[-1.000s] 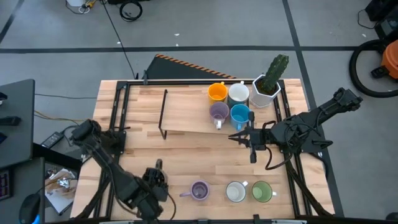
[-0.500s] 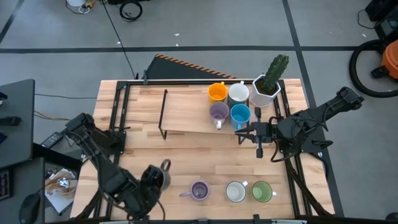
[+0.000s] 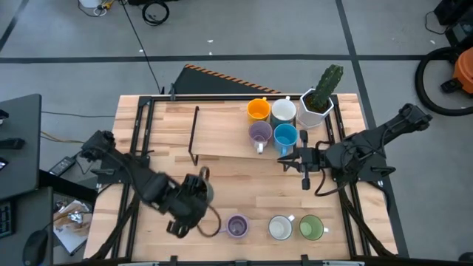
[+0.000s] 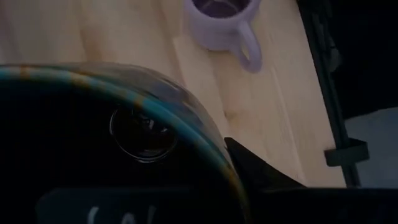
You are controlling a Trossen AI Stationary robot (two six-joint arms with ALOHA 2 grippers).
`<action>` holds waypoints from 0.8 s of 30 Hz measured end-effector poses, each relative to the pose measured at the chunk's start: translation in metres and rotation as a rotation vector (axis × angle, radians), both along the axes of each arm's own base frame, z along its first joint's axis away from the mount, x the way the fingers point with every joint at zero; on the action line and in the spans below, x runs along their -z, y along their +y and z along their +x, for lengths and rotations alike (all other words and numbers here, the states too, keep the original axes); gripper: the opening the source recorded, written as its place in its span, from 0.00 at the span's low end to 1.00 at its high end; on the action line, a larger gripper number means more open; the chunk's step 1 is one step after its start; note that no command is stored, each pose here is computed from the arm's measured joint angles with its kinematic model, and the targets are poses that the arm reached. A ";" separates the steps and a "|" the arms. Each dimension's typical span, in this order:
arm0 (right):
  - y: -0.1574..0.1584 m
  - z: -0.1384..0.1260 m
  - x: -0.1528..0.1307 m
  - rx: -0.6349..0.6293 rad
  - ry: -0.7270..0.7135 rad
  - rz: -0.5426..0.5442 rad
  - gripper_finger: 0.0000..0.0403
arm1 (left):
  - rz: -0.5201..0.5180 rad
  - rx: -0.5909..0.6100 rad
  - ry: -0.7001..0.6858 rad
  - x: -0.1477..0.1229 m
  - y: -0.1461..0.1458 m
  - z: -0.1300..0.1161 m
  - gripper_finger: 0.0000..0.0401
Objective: Place coffee mugs
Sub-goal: Put the dark blue mug on the shelf
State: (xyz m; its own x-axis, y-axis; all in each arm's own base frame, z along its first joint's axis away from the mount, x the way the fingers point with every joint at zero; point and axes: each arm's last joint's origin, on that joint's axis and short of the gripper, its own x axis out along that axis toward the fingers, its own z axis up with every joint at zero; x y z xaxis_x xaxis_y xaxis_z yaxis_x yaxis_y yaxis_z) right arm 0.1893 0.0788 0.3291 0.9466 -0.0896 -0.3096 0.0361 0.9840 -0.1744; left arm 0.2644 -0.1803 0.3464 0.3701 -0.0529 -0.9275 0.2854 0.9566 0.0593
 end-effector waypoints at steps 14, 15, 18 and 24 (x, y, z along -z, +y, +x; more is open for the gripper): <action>0.001 0.003 0.002 0.023 0.001 -0.019 0.08 | 0.002 -0.108 -0.042 -0.062 0.146 0.035 0.09; 0.001 0.003 0.001 0.023 -0.001 -0.018 0.08 | 0.011 -0.084 -0.024 -0.061 0.155 0.035 0.09; 0.001 0.002 0.001 0.019 -0.002 -0.018 0.08 | 0.057 0.011 0.005 -0.058 0.178 0.033 0.09; 0.004 -0.002 -0.001 0.000 -0.014 -0.014 0.08 | 0.145 0.251 0.000 -0.048 0.209 0.038 0.09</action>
State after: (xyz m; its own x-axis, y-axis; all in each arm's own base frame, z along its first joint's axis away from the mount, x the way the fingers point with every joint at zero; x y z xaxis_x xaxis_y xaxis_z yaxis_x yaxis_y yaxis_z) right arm 0.1870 0.0825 0.3304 0.9508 -0.0942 -0.2952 0.0389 0.9814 -0.1880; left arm 0.3019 0.0291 0.3948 0.3623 -0.0098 -0.9320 0.5120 0.8376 0.1903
